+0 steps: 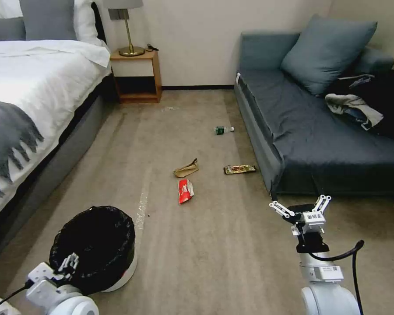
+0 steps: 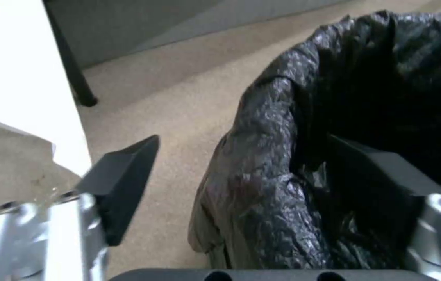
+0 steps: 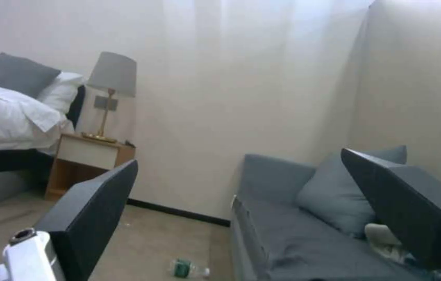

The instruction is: Pick up the trash bin, then pick up the garbage on the floor and place it into the trash bin.

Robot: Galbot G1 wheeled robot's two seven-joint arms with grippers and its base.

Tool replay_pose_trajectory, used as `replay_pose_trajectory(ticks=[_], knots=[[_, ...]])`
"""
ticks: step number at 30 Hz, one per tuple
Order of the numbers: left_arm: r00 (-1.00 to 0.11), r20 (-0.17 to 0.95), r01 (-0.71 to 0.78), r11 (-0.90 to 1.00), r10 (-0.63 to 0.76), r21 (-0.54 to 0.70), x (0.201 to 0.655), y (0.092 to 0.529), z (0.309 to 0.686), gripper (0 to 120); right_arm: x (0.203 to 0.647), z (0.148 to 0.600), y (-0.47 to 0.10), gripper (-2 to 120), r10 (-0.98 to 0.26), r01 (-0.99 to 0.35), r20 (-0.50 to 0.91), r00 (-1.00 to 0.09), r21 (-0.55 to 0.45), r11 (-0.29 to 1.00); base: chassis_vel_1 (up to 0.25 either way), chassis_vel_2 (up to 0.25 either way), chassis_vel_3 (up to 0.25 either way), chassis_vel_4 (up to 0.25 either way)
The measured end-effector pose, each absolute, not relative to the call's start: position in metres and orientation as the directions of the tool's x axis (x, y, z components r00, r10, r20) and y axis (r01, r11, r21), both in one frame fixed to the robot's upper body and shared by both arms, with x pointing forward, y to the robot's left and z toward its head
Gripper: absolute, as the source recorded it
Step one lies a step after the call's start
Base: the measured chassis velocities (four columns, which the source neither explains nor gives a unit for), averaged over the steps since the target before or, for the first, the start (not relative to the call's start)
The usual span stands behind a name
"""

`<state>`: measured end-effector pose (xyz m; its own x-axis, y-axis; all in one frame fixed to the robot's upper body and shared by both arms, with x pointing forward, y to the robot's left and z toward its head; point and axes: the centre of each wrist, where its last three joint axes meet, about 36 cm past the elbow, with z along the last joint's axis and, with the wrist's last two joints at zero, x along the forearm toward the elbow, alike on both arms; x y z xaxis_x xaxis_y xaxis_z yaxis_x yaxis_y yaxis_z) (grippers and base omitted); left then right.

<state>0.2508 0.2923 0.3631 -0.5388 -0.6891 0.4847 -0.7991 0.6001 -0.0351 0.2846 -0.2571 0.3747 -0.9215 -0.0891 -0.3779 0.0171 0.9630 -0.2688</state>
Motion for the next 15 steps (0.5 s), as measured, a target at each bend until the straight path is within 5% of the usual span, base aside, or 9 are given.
replay_pose_trajectory(ticks=[15], knots=[[-0.565, 0.478, -0.777, 0.629, -0.672, -0.035, 0.253, 0.29, 0.347, 26, 0.285, 0.366, -0.258, 100, -0.088, 0.016, -0.38, -0.921, -0.262, 0.965, 0.0, 0.0, 0.0, 0.0]])
